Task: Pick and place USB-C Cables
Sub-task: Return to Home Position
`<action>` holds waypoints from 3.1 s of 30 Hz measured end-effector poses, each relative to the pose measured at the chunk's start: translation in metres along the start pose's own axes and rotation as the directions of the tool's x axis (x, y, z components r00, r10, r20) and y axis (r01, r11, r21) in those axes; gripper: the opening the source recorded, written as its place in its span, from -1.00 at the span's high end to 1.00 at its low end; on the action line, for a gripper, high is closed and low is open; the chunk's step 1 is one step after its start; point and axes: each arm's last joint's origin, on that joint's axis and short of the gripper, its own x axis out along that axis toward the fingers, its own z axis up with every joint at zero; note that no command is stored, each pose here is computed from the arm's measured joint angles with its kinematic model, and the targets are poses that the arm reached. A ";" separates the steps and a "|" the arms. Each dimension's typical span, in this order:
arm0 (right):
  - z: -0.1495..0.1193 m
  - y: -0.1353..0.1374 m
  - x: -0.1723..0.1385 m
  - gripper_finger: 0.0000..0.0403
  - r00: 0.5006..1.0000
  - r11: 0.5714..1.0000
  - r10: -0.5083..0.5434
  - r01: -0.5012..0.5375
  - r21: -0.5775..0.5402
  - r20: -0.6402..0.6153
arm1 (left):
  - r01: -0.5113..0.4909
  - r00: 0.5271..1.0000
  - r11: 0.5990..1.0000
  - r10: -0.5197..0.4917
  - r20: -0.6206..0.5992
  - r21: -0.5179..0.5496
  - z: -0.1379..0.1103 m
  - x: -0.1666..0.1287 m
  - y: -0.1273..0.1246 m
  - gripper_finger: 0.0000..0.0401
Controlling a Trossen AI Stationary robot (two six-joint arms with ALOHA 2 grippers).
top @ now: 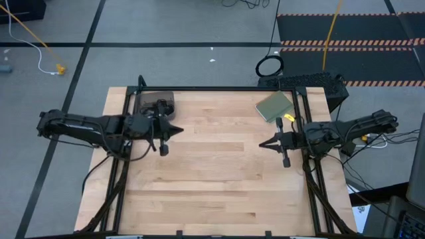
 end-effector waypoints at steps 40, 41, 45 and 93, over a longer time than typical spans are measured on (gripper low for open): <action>-0.092 -0.010 -0.001 0.98 0.982 0.996 -0.061 0.072 -0.059 0.181 | 0.097 0.965 0.995 -0.090 0.245 -0.017 -0.080 0.009 -0.001 0.87; -0.093 -0.010 -0.001 0.98 0.982 0.996 -0.060 0.071 -0.057 0.177 | 0.104 0.965 0.995 -0.099 0.243 -0.008 -0.080 0.009 -0.003 0.87; -0.093 -0.009 -0.001 0.98 0.983 0.997 -0.059 0.065 -0.030 0.173 | 0.129 0.961 0.992 -0.127 0.247 0.007 -0.090 0.010 -0.009 0.87; -0.117 -0.005 -0.027 1.00 0.951 0.994 -0.105 0.104 0.017 0.290 | 0.132 0.915 0.991 -0.129 0.381 0.018 -0.151 0.008 -0.013 0.87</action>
